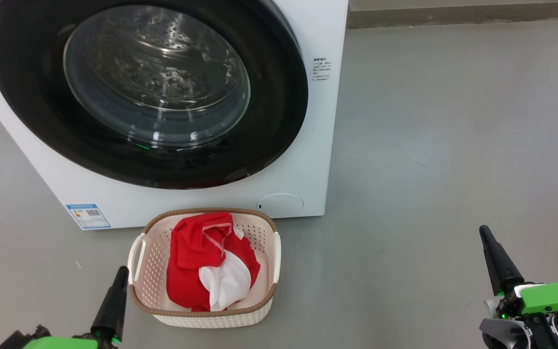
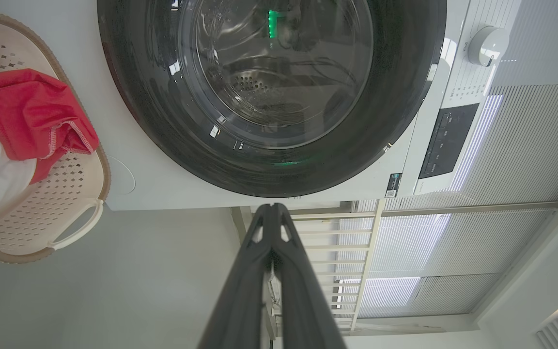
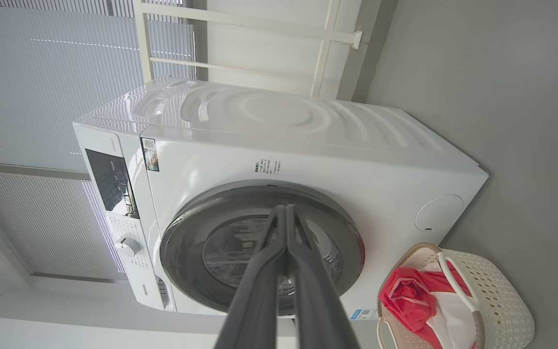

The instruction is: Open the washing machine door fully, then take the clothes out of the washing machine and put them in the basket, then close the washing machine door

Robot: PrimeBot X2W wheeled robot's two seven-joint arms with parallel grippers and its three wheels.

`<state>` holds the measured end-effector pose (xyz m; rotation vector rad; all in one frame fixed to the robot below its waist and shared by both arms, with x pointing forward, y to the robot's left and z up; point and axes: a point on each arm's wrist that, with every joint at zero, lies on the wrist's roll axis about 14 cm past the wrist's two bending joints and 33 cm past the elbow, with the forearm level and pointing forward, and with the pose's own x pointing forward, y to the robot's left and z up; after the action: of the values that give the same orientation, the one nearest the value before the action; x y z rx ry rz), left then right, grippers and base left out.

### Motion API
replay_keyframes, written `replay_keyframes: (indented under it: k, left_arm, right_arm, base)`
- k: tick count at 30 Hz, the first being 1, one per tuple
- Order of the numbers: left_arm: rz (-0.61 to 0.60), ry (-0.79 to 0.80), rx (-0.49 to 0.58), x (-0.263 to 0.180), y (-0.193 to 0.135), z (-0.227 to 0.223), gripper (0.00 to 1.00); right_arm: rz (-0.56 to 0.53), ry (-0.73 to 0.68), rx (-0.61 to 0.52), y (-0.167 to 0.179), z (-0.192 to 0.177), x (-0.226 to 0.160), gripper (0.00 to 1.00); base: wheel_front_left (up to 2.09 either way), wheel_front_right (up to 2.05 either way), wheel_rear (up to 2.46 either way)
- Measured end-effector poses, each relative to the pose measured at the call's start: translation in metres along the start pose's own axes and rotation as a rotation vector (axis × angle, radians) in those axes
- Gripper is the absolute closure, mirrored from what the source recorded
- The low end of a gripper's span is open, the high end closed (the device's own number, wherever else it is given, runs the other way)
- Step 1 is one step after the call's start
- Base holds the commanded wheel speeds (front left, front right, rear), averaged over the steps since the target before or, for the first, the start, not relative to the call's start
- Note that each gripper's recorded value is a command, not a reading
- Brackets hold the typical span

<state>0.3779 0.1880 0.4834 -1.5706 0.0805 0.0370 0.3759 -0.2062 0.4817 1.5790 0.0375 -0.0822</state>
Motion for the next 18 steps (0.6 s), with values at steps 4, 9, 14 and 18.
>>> replay_keyframes:
  k: [4, 9, 14, 18]
  left_arm:
    - [0.0, 0.0, 0.0, 0.0, 0.0, 0.0, 1.0]
    - [0.0, 0.0, 0.0, 0.0, 0.0, 0.0, 1.0]
    - [0.0, 0.0, 0.0, 0.0, 0.0, 0.0, 1.0]
    - [0.0, 0.0, 0.0, 0.0, 0.0, 0.0, 1.0]
  right_arm:
    - [0.0, 0.0, 0.0, 0.0, 0.0, 0.0, 1.0]
    - [0.0, 0.0, 0.0, 0.0, 0.0, 0.0, 1.0]
    - [0.0, 0.0, 0.0, 0.0, 0.0, 0.0, 1.0]
    - [0.0, 0.0, 0.0, 0.0, 0.0, 0.0, 1.0]
  base:
    - [0.0, 0.0, 0.0]
    - [0.0, 0.0, 0.0]
    - [0.0, 0.0, 0.0]
    - [0.0, 0.0, 0.0]
